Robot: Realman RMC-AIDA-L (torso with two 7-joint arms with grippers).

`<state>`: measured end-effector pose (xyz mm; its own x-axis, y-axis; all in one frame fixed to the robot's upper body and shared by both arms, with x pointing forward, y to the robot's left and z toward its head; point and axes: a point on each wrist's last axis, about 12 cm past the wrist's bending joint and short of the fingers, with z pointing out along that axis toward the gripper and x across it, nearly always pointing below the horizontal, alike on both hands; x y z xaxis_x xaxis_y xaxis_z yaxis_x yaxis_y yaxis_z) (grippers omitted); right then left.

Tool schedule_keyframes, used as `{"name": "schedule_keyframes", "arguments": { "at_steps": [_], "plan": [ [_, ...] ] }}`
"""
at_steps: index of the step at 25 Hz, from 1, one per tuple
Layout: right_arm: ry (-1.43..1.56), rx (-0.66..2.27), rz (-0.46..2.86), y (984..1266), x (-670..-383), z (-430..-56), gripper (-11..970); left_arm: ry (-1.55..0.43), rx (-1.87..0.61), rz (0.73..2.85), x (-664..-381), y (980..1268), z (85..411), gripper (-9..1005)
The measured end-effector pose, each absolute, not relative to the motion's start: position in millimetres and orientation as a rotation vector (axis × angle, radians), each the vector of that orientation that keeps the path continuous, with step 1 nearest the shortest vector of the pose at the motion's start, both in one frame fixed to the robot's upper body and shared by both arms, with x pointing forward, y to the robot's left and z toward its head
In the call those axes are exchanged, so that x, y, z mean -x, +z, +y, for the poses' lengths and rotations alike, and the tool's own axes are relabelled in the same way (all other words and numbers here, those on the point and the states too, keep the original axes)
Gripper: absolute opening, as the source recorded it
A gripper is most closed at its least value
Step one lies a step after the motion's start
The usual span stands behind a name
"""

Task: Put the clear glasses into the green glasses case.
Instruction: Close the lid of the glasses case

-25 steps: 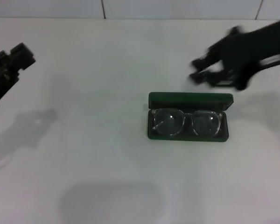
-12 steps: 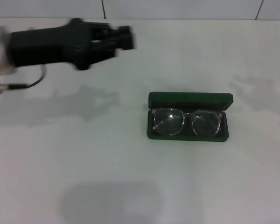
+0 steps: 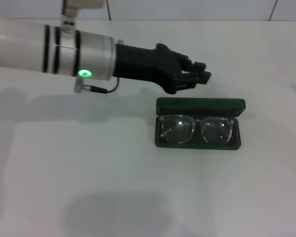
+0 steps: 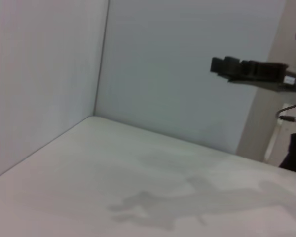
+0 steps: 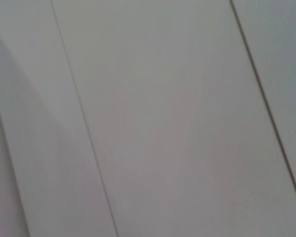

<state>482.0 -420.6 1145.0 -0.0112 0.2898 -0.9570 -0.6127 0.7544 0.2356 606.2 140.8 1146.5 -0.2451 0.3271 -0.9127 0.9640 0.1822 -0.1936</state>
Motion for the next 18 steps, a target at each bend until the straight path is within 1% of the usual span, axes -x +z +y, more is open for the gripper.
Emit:
{"name": "schedule_keyframes", "arguments": {
  "at_steps": [8, 12, 18],
  "plan": [
    [0.710, 0.272, 1.433, 1132, -493, -415, 218, -0.962, -1.244, 1.758, -607, 1128, 112, 216],
    [0.722, 0.275, 1.459, 1127, -500, -409, 218, -0.915, -1.230, 1.787, -609, 1122, 109, 220],
    [0.725, 0.281, 1.468, 1123, -504, -405, 217, -0.906, -1.209, 1.818, -610, 1116, 110, 226]
  ]
}}
